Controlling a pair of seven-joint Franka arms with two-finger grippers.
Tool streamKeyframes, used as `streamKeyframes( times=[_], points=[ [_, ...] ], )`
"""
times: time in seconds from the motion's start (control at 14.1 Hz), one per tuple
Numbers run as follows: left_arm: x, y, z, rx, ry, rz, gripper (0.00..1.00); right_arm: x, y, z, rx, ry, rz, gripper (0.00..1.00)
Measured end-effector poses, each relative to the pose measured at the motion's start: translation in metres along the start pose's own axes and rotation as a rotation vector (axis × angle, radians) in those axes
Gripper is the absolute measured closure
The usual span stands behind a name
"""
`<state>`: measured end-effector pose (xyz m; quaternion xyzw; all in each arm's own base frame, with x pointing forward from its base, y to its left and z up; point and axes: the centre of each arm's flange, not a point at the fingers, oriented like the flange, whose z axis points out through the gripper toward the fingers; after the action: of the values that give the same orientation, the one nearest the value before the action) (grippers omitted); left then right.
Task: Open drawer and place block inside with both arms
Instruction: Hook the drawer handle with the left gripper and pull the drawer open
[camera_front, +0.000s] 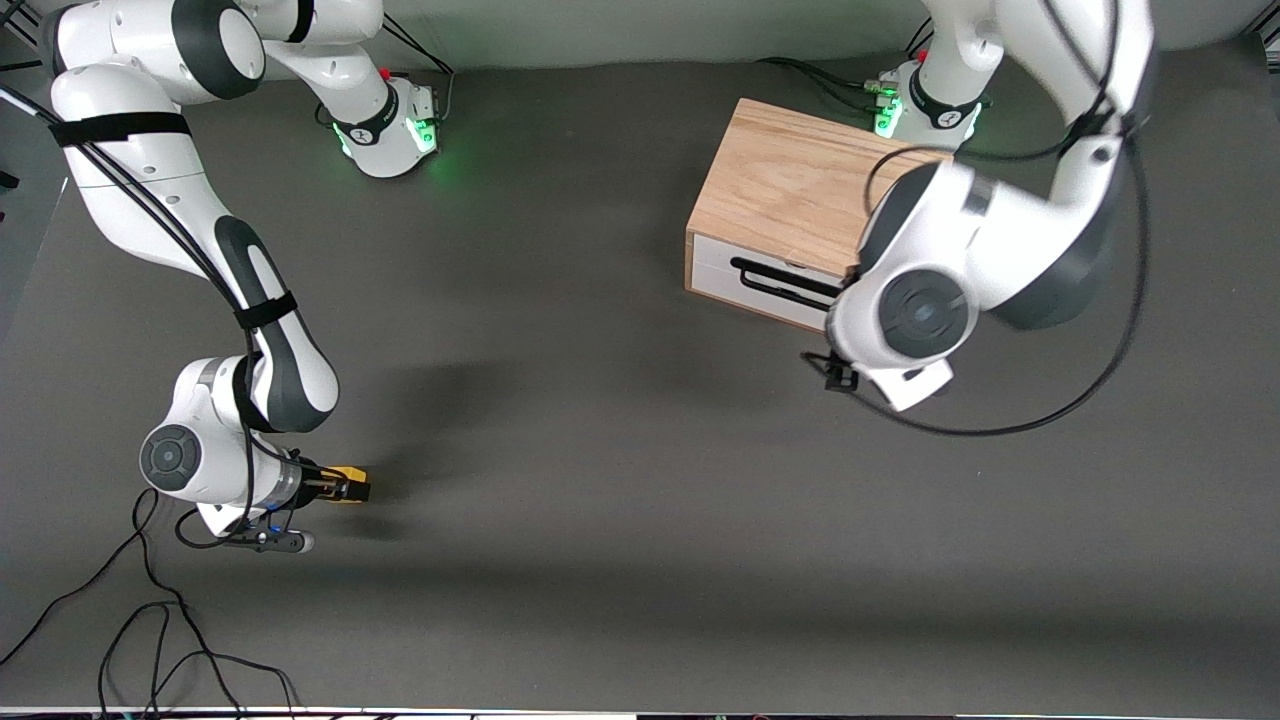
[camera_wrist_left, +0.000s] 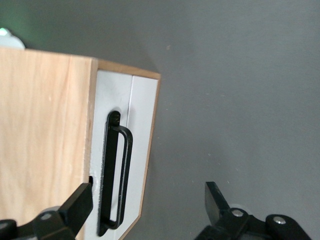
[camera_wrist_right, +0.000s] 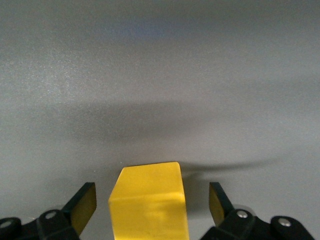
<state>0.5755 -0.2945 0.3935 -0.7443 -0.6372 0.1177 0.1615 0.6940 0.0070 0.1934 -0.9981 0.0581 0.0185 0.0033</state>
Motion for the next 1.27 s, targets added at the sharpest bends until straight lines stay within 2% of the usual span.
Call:
streamKeyframes(
  times=[0.21,0.42,0.57,0.64,0.99,1.27],
  points=[
    [-0.011,0.014,0.043,0.073,0.021,-0.020,0.00,0.000,0.000,0.002,0.000,0.000,0.000,0.09],
    [-0.030,0.010,0.063,0.101,0.054,0.019,0.00,-0.001,0.000,0.007,0.000,-0.008,0.000,0.13],
    [-0.049,0.003,0.069,0.100,0.085,0.086,0.00,-0.002,0.000,0.009,-0.001,-0.009,-0.001,0.31],
    [-0.056,0.001,0.071,0.097,0.093,0.110,0.00,-0.001,0.000,0.009,-0.002,-0.009,-0.002,0.44],
    [-0.051,0.002,0.090,0.117,0.099,0.189,0.00,-0.001,0.000,0.009,-0.003,-0.009,-0.003,0.45],
    [-0.028,0.010,0.093,0.137,0.071,0.237,0.00,-0.001,0.000,0.009,-0.002,-0.005,-0.003,0.45]
  ],
)
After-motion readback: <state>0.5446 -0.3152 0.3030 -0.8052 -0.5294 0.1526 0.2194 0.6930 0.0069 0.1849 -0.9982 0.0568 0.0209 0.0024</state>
